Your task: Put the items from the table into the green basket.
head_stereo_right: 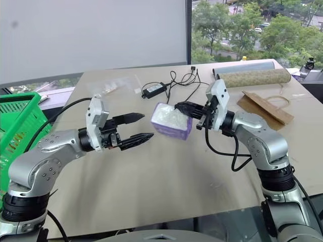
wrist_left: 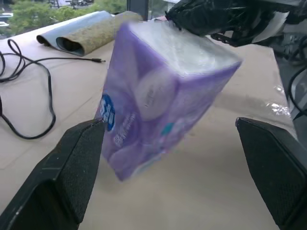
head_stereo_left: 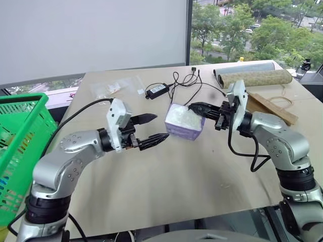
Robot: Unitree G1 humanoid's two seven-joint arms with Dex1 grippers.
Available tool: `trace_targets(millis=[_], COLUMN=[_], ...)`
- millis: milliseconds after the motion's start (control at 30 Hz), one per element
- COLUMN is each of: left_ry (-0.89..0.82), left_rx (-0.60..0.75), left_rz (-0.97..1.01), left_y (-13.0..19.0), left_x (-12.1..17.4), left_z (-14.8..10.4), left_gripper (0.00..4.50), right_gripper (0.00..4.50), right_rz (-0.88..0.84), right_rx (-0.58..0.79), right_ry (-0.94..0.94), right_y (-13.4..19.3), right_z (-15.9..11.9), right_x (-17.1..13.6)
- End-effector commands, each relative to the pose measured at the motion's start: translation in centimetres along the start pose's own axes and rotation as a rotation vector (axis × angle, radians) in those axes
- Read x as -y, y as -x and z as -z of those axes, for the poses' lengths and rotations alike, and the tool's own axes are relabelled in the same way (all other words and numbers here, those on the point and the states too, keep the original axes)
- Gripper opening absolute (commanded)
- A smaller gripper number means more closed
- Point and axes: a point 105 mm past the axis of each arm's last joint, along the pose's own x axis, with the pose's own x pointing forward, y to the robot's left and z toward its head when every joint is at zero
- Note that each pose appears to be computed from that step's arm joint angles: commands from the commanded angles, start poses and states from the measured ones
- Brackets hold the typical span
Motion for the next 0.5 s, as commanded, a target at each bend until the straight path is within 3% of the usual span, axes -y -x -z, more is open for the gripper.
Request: trace_targets(millis=[33,367,500], left_ry=[-0.051,-0.13,-0.099], left_rx=[0.007,-0.033,-0.074], left_rz=[0.044,0.068,0.165], left_y=[-1.6,-4.4,-5.1], left_x=[0.3,-0.2,1.5], left_z=[-0.1,1.0,1.7], left_gripper=[4.5,4.5,4.5], right_gripper=[0.04,0.04,0.04], right_rz=[-0.076,-0.069,-0.027], right_rx=[0.075,0.086,0.075], right_ry=[0.056,0.068,0.066], right_y=[-0.9,-1.3,-0.5], right_z=[-2.7,-3.4,-3.1], right_x=[-1.8,-2.0,-1.4])
